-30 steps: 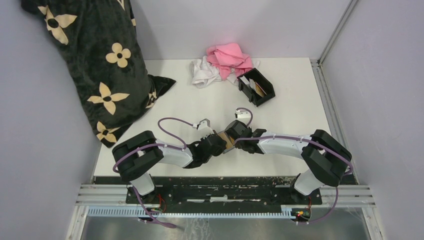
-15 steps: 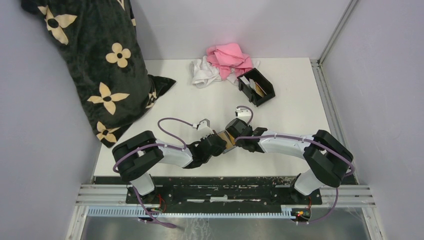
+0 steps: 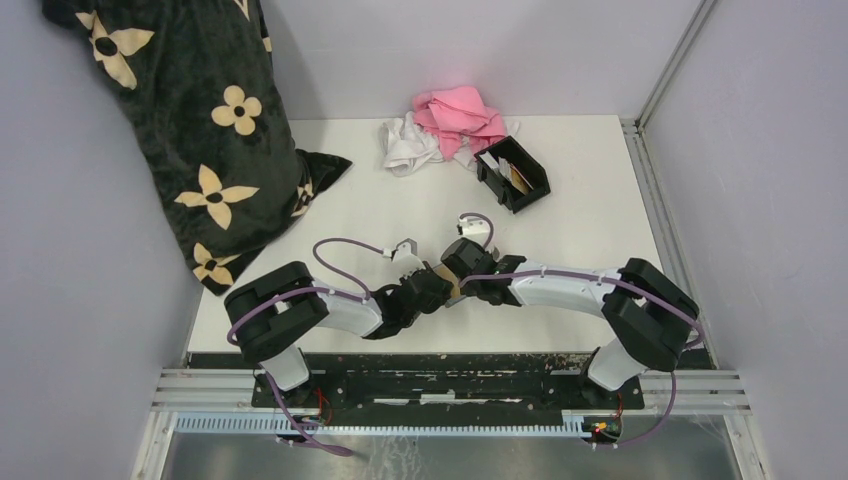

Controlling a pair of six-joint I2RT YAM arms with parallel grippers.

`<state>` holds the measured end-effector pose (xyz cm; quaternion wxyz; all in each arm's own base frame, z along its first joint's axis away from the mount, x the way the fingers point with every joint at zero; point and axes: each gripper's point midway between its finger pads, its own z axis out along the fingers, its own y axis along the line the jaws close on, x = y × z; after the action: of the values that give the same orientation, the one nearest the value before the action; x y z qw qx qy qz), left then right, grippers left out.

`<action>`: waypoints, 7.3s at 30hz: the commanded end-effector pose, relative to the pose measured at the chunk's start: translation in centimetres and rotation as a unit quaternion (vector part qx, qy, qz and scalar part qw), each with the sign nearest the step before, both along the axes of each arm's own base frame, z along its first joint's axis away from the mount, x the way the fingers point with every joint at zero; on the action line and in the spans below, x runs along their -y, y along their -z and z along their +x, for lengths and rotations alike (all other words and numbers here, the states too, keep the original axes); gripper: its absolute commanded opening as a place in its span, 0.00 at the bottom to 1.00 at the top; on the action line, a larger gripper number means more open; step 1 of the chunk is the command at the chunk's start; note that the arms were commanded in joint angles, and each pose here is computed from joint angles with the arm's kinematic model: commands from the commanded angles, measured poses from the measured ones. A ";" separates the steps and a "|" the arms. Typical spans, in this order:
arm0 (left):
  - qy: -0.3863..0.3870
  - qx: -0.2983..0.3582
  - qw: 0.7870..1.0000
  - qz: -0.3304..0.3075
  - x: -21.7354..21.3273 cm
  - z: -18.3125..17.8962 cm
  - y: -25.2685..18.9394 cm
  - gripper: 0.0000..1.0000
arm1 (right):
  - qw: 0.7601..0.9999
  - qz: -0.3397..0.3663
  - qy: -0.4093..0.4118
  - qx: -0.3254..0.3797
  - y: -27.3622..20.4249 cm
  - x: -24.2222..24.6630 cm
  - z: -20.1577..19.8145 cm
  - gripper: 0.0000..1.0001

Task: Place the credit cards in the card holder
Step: Insert the credit card into the card holder.

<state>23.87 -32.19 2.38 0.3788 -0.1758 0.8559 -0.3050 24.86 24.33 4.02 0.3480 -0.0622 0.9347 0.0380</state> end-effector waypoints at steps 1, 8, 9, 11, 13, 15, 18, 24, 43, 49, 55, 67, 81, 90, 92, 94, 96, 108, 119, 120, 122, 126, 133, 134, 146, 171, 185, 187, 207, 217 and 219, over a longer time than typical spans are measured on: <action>0.008 -0.066 0.994 0.091 -4.0 -2.6 5.4 0.03 | 1.000 0.011 -0.011 0.013 -1.1 -1.9 0.7 0.33; 0.010 -0.067 0.994 0.088 -3.9 -2.6 5.4 0.03 | 1.000 -0.012 -0.017 0.007 -0.4 -2.1 0.6 0.36; 0.010 -0.067 0.994 0.089 -4.0 -2.6 5.5 0.03 | 1.000 -0.016 -0.017 0.006 -0.2 -2.1 0.6 0.36; 0.009 -0.068 0.994 0.090 -4.0 -2.6 5.5 0.03 | 0.999 -0.026 -0.018 0.005 0.0 -1.9 0.6 0.36; 0.010 -0.068 0.994 0.089 -4.0 -2.6 5.5 0.03 | 0.999 -0.036 -0.019 0.002 0.3 -1.9 0.5 0.36; 0.009 -0.069 0.994 0.089 -4.1 -2.6 5.6 0.03 | 0.999 -0.045 -0.019 0.001 0.6 -1.7 0.4 0.36; 0.008 -0.071 0.994 0.087 -4.1 -2.6 5.7 0.03 | 0.998 -0.065 -0.019 0.005 0.8 -1.3 0.2 0.36; 0.008 -0.074 0.993 0.087 -4.1 -2.6 5.9 0.03 | 0.993 -0.112 -0.010 0.023 0.8 0.3 0.2 0.36; 0.010 -0.080 0.992 0.094 -4.1 -2.6 6.4 0.03 | 0.993 -0.102 0.015 0.057 -0.9 1.8 -0.2 0.35; 0.014 -0.085 0.992 0.093 -4.3 -2.7 6.5 0.03 | 0.995 0.046 0.060 0.062 -1.7 0.8 -1.4 0.34; 0.023 -0.096 0.992 0.076 -3.8 -3.1 7.0 0.03 | 0.971 0.205 0.108 0.068 -1.9 -0.7 -2.1 0.33; 0.034 -0.107 0.991 0.071 -3.7 -3.7 7.7 0.03 | 0.938 0.303 0.148 0.078 -2.3 -0.7 -2.2 0.39; 0.031 -0.111 0.991 0.073 -4.1 -3.9 8.2 0.03 | 0.935 0.302 0.167 0.080 -1.0 0.3 -1.5 0.38; 0.039 -0.108 0.990 0.076 -3.7 -3.7 8.1 0.03 | 0.963 0.173 0.160 0.131 -3.5 3.7 -0.4 0.38; 0.043 -0.105 0.990 0.080 -3.6 -3.6 8.0 0.03 | 0.963 0.149 0.167 0.148 -4.4 4.9 -0.1 0.38; 0.044 -0.105 0.990 0.086 -3.7 -3.6 8.0 0.03 | 0.963 0.134 0.172 0.157 -5.1 5.9 0.4 0.38; 0.045 -0.104 0.990 0.088 -3.7 -3.6 7.9 0.03 | 0.965 0.118 0.173 0.156 -5.1 6.6 0.8 0.38; 0.056 -0.099 0.989 0.094 -3.1 -3.3 7.6 0.03 | 0.974 0.108 0.176 0.093 -1.9 7.9 4.2 0.36; 0.064 -0.102 0.988 0.095 -2.3 -3.4 7.8 0.03 | 0.979 0.111 0.164 0.059 0.4 7.1 5.1 0.35; 0.065 -0.102 0.988 0.095 -2.2 -3.4 7.8 0.03 | 0.979 0.110 0.163 0.056 0.7 7.1 5.0 0.35; 0.066 -0.102 0.988 0.094 -2.0 -3.4 7.9 0.03 | 0.979 0.112 0.162 0.051 1.1 7.0 4.8 0.35; 0.068 -0.103 0.988 0.095 -1.7 -3.4 8.1 0.03 | 0.979 0.118 0.163 0.043 1.9 7.0 4.3 0.34; 0.069 -0.103 0.988 0.092 -1.2 -3.5 8.1 0.03 | 0.978 0.129 0.164 0.031 2.8 7.1 3.3 0.33; 0.069 -0.103 0.988 0.091 -1.1 -3.5 8.1 0.03 | 0.977 0.130 0.164 0.029 2.9 7.2 3.2 0.33; 0.068 -0.100 0.989 0.084 -0.5 -3.6 7.9 0.03 | 0.977 0.131 0.164 0.028 2.9 7.6 2.0 0.33; 0.018 -0.053 0.994 0.095 -3.6 -2.7 4.5 0.03 | 0.984 0.128 0.115 0.051 -0.1 4.1 -0.1 0.32; 0.014 -0.036 0.996 0.083 -3.9 -2.5 3.2 0.03 | 0.986 0.121 0.101 0.059 -0.8 2.8 -1.2 0.32; 0.023 -0.028 0.997 0.075 -3.6 -2.5 2.8 0.03 | 0.986 0.119 0.101 0.060 -1.0 2.9 -1.2 0.32; 0.057 -0.027 0.996 0.068 -2.8 -3.0 3.0 0.32 | 0.987 0.108 0.101 0.061 -0.9 3.3 -1.2 0.32; 0.059 -0.027 0.996 0.060 -3.3 -3.1 3.2 0.48 | 0.988 0.105 0.099 0.059 -0.9 3.1 -1.2 0.32; 0.062 -0.021 0.996 0.053 -3.1 -3.1 2.8 0.51 | 0.988 0.104 0.098 0.057 -0.8 3.1 -1.2 0.32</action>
<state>22.07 -32.38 3.16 0.3595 -0.1424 0.8537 -0.3487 22.44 20.05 2.89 0.3853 0.0560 0.9175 0.0810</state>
